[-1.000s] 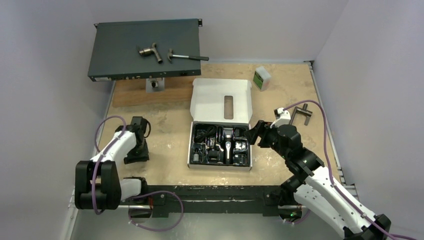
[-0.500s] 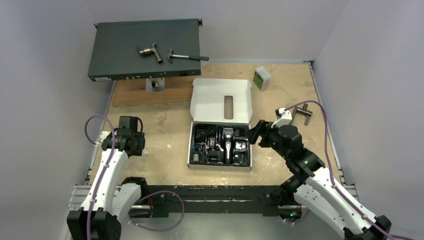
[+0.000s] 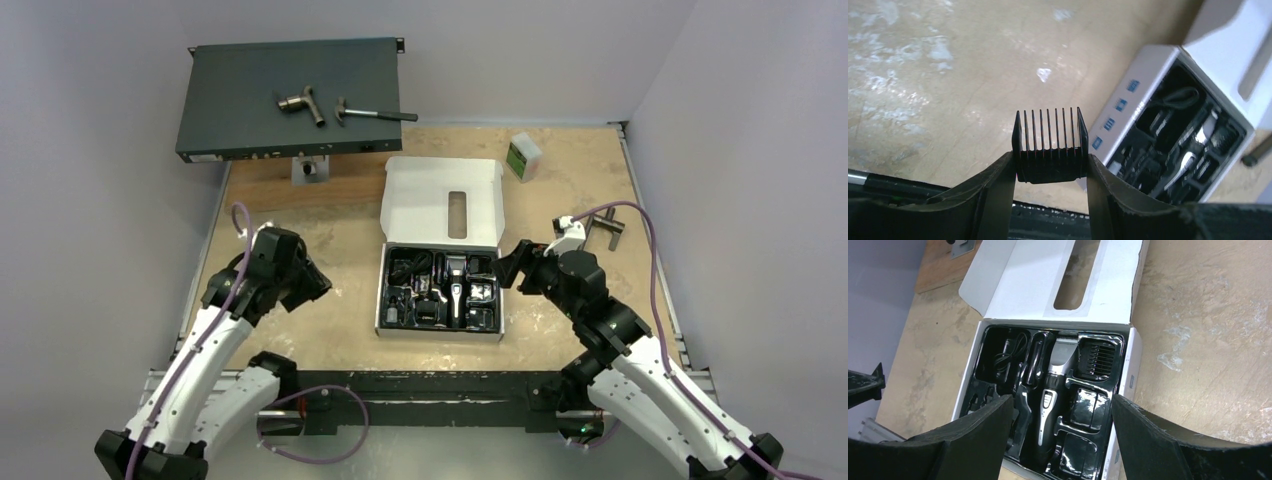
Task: Sort the hair-cutting tools
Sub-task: Pick up the haircut tool at the center of the board, then place the haircut tool in the storage box.
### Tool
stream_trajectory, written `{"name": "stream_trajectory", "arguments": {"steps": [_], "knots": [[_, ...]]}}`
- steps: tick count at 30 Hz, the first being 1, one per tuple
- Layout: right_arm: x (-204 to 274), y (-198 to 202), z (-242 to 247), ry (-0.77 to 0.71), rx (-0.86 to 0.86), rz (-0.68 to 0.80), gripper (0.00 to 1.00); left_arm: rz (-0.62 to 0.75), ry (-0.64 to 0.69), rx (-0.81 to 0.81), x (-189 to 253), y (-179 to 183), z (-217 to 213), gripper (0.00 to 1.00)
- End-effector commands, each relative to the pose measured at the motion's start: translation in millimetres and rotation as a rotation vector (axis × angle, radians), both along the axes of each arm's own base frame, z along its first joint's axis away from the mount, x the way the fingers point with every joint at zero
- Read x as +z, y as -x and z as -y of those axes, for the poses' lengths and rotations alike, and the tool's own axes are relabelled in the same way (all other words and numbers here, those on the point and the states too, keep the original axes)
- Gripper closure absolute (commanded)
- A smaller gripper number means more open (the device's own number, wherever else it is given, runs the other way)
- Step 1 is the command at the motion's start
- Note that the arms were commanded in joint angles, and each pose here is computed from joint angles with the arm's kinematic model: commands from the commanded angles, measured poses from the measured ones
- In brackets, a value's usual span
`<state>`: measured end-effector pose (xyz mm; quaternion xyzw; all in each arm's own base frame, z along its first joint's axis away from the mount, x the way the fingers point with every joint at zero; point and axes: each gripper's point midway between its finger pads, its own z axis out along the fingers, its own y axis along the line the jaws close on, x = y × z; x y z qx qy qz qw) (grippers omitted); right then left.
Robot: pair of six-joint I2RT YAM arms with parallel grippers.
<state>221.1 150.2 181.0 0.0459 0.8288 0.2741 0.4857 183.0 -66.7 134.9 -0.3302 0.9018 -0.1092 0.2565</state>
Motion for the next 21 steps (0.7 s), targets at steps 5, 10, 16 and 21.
{"name": "stream_trajectory", "arguments": {"steps": [5,10,16,21], "knots": [[24.5,-6.5,2.0,-0.024,-0.024,0.074,0.27,0.213,-0.017,-0.473,51.5,-1.3,56.2,1.0],[18.2,-6.6,3.8,-0.009,-0.031,0.064,0.28,0.285,-0.079,-0.722,63.5,1.4,100.6,1.0],[17.8,-6.5,4.1,-0.007,-0.032,0.061,0.28,0.476,-0.142,-1.006,82.7,6.7,147.7,1.0],[19.5,-6.0,5.6,-0.013,-0.039,0.07,0.28,0.75,-0.108,-1.243,95.6,18.4,175.5,1.0]]}}
